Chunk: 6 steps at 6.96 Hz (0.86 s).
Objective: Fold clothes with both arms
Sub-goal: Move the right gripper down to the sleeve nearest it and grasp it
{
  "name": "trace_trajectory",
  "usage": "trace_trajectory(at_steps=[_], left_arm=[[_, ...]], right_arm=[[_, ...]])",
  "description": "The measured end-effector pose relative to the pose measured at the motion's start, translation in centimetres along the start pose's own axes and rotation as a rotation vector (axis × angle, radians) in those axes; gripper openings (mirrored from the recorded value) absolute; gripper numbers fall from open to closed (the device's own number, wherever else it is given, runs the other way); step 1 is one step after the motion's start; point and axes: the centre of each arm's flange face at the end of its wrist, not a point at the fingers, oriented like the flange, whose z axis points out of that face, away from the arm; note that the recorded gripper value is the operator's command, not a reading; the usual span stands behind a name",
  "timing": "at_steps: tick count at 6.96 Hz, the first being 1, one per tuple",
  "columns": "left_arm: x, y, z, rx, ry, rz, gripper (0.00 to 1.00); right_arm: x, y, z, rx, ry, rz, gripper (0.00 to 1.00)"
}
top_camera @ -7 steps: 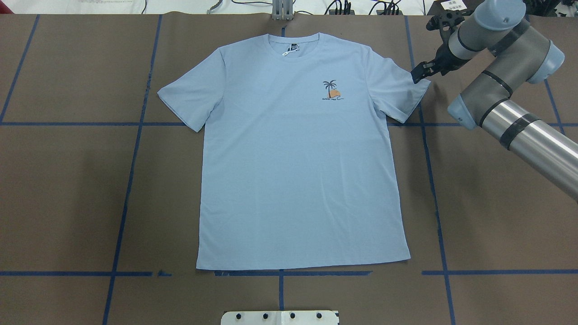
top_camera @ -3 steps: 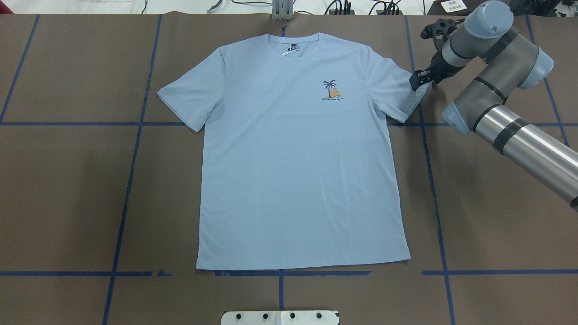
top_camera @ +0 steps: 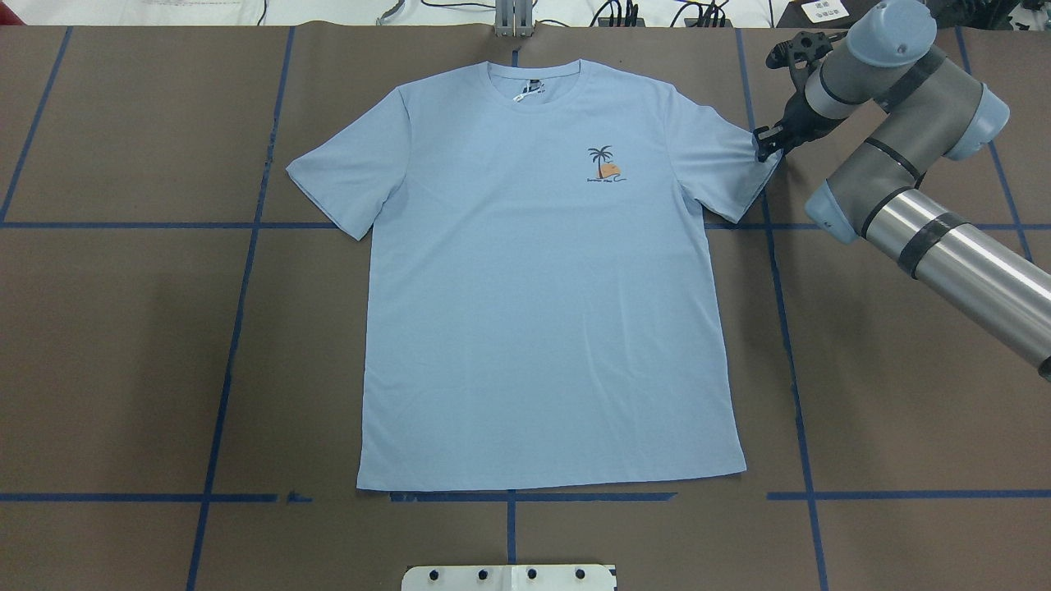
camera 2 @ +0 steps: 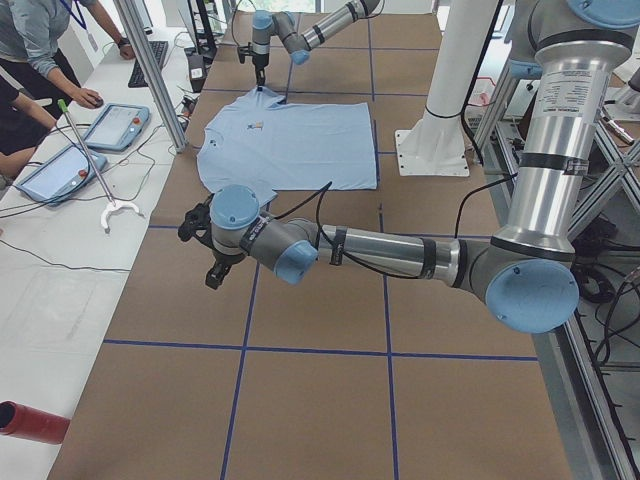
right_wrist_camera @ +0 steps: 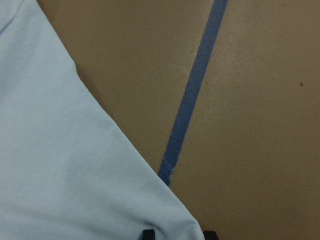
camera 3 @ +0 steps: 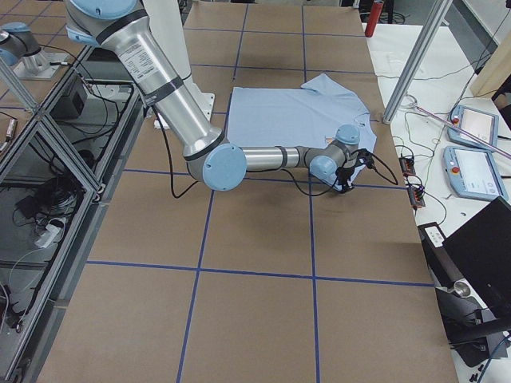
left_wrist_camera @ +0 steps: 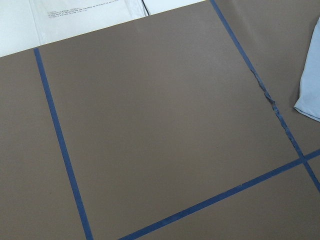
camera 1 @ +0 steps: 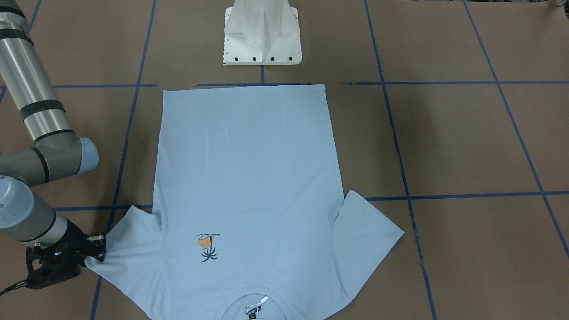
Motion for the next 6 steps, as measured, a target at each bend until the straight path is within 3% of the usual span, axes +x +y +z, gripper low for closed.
trace_trajectory(at_steps=[3,4,5,6], left_arm=[[-0.01,0.01,0.02,-0.001,0.001,0.0,1.0],[-0.02,0.0,0.03,-0.001,0.001,-0.001,1.0],[-0.03,0.0,0.04,-0.001,0.001,-0.001,1.0],[0.0,-0.02,0.02,0.0,0.002,-0.002,1.0]], right_arm=[[0.0,-0.22,-0.53,0.002,-0.015,0.0,0.4],[-0.07,-0.28,-0.65,0.004,-0.018,-0.001,0.34],[-0.08,-0.31,-0.72,0.005,-0.019,-0.001,0.22],[-0.09,-0.32,-0.74,0.005,-0.019,-0.001,0.02]])
